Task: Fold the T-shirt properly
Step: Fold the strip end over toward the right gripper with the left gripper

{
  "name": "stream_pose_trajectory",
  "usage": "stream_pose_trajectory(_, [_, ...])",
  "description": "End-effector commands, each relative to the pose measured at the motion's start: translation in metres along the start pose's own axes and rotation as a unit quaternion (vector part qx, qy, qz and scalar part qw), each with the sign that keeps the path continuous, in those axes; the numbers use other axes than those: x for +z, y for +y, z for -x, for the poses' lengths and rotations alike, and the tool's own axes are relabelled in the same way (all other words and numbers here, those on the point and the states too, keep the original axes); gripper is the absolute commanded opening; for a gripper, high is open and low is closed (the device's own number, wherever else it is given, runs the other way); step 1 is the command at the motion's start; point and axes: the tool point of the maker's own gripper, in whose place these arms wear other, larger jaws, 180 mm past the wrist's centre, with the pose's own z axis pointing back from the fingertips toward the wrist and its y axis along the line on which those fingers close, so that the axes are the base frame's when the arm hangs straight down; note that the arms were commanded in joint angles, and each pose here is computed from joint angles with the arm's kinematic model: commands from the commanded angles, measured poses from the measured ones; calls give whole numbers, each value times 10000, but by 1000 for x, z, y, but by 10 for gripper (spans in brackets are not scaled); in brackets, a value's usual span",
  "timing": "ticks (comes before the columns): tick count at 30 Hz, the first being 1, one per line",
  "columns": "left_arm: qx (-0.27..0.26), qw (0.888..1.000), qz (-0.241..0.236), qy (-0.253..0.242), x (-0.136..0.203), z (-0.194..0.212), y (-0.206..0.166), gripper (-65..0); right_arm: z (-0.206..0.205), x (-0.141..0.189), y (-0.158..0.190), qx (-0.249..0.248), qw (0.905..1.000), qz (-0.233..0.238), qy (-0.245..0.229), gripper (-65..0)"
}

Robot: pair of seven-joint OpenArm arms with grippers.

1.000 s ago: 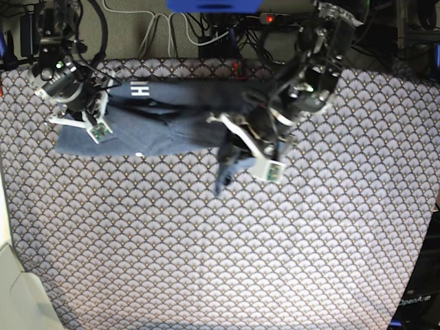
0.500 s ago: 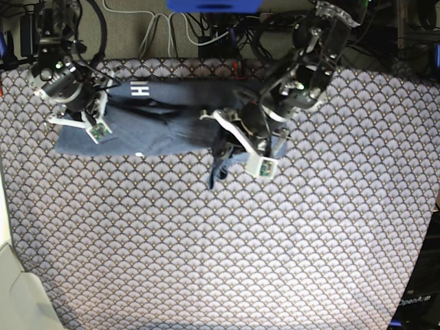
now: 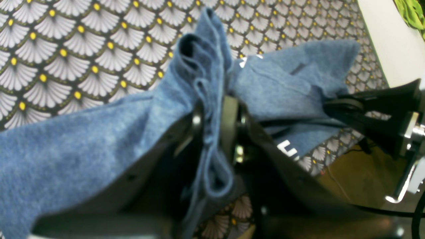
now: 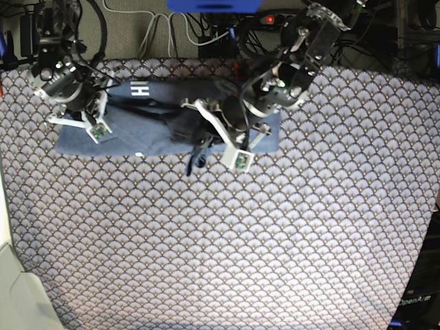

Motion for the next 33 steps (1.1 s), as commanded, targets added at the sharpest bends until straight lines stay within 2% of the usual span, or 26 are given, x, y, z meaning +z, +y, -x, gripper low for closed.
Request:
stream_pose_trajectory(1, [-12, 9997, 102, -214, 1, -13, -6, -649, -5, 4, -6, 29, 9999, 86, -102, -650])
stream_pose_trajectory(5, [-8, 9994, 147, -304, -1, -22, -10, -609, -6, 4, -6, 32, 9999, 90, -108, -650])
stream_pose_trajectory(10, [43, 9992, 201, -355, -3, -26, -16, -469, -5, 4, -6, 31, 9999, 90, -100, -650])
stream_pose_trajectory(12, [70, 9993, 180, -316, -5, -23, -14, -435, -5, 4, -6, 31, 9999, 90, -100, -650])
stream_pose_trajectory(17, [92, 9992, 250, -281, -4, -20, -18, -429, -5, 4, -6, 37, 9999, 94, -97, -650])
stream_pose_trajectory(24, [495, 9972, 516, -232, -2, -21, -23, -429, -5, 4, -6, 37, 9999, 94, -97, -650])
stream_pose_trajectory(28, [633, 9968, 276, -396, 12, -32, 8, -429, -5, 4, -6, 43, 9999, 103, -90, -650])
stream_pose_trajectory(33, [862, 9950, -429, -273, 39, -18, 76, -429, -7, 5, -11, 22, 9998, 159, -106, -650])
